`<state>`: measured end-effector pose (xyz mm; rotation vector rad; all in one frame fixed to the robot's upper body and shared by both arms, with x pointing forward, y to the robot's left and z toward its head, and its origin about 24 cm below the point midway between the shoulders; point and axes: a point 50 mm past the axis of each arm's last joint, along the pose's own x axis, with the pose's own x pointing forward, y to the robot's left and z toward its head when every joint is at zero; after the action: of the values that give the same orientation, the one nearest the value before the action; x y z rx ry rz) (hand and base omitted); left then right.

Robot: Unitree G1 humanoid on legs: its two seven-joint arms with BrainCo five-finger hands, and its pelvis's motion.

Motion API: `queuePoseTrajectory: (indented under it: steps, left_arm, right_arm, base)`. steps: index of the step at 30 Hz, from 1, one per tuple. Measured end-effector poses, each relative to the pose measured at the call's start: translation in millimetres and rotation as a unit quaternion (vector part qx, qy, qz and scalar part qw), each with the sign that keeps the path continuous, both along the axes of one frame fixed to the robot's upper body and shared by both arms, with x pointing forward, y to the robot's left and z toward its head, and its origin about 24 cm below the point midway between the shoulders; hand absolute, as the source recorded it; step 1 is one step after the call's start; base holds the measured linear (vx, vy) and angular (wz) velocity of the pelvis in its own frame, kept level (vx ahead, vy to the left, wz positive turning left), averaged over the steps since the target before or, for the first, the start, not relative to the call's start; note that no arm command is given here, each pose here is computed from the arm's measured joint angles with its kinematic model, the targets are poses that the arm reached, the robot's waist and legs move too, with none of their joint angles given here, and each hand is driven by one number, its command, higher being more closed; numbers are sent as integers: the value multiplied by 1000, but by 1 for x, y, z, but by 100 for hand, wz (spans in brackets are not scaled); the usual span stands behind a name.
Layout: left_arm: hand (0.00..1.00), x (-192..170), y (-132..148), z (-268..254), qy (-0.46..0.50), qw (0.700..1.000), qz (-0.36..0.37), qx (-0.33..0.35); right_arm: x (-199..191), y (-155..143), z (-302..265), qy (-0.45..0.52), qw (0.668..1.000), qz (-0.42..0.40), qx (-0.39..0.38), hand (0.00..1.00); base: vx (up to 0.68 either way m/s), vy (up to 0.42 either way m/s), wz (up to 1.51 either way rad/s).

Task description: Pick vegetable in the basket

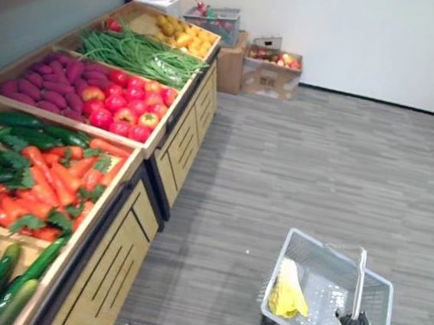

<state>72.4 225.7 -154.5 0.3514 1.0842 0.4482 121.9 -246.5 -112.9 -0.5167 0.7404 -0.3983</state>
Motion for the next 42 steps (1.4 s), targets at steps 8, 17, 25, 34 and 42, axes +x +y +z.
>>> queuePoseTrajectory:
  steps: [8, 17, 25, 34, 42]
  left_arm:
    - [0, 1, -22, -4, -3, 999, 21, -35]
    - [0, -1, -11, -2, -13, 999, 43, -21]
    - [0, 5, -1, 2, -15, 1000, 17, 8]
    - [0, -14, 8, -4, 54, 995, -86, 20]
    - [0, -14, 7, -4, 54, 995, -86, 19]
  right_arm:
    - [-9, -12, 0, 10, 999, -30, -8, 100]
    - [-25, -14, -10, 51, 998, -33, -4, 100]
    - [-19, 3, -13, 50, 999, -11, 13, 100]
    - [-24, 6, -25, 85, 996, 8, 38, 100]
    - [-23, 6, -25, 84, 996, 8, 38, 100]
  base:
    - [371, -300, 32]
    - [257, -65, 17]
    - [97, 212, -10]
    - [-7, 42, -27]
    - [0, 0, -3]
